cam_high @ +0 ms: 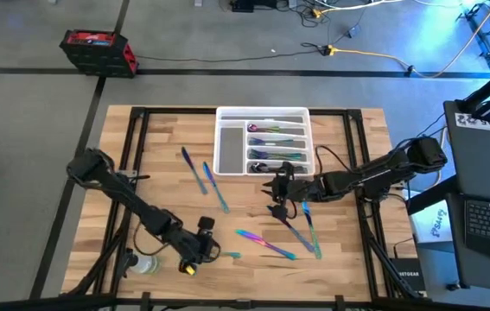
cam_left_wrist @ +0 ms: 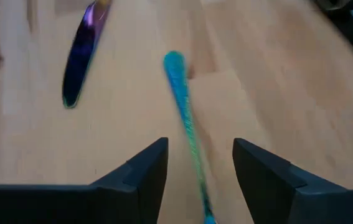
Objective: Sort silverware
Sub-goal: Put the blue fork into the tray organizer
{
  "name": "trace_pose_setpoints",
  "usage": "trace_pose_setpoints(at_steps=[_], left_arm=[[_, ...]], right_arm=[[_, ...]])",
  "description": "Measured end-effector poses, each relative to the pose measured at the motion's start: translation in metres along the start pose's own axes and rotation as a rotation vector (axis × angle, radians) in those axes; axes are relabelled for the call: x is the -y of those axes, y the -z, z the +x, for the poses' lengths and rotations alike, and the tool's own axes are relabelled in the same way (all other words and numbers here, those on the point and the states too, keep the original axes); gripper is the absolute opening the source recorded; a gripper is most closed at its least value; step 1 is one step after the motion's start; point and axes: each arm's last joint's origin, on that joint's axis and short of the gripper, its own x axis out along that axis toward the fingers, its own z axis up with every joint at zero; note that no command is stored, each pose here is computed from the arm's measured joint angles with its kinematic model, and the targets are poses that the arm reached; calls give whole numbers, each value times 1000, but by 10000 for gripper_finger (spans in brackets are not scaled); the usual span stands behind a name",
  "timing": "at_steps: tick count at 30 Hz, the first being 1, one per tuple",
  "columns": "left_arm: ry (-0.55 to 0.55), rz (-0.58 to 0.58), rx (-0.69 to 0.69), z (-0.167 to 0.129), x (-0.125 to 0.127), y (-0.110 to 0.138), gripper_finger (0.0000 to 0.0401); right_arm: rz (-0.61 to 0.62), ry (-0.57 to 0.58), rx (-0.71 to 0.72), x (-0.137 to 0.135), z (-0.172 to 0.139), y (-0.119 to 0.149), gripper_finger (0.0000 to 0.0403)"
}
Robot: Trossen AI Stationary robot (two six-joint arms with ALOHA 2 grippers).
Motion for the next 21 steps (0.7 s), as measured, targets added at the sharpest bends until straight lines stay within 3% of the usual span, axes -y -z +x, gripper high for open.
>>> trace_pose_setpoints(at_steps=[8,12,16,21], left_arm=[[49,-43,-65,12,3,8,159],[57,-46,-73,9,4,8,100],[50,-80,-81,9,-1,7,21],[33,-107,-89,10,-6,7,7]], right_arm=[[36,2,-7,0,0,1,72],[35,21,-10,0,0,1,72],[75,163,-19,8,-7,2,68],[90,325,10,22,-34,-5,40]])
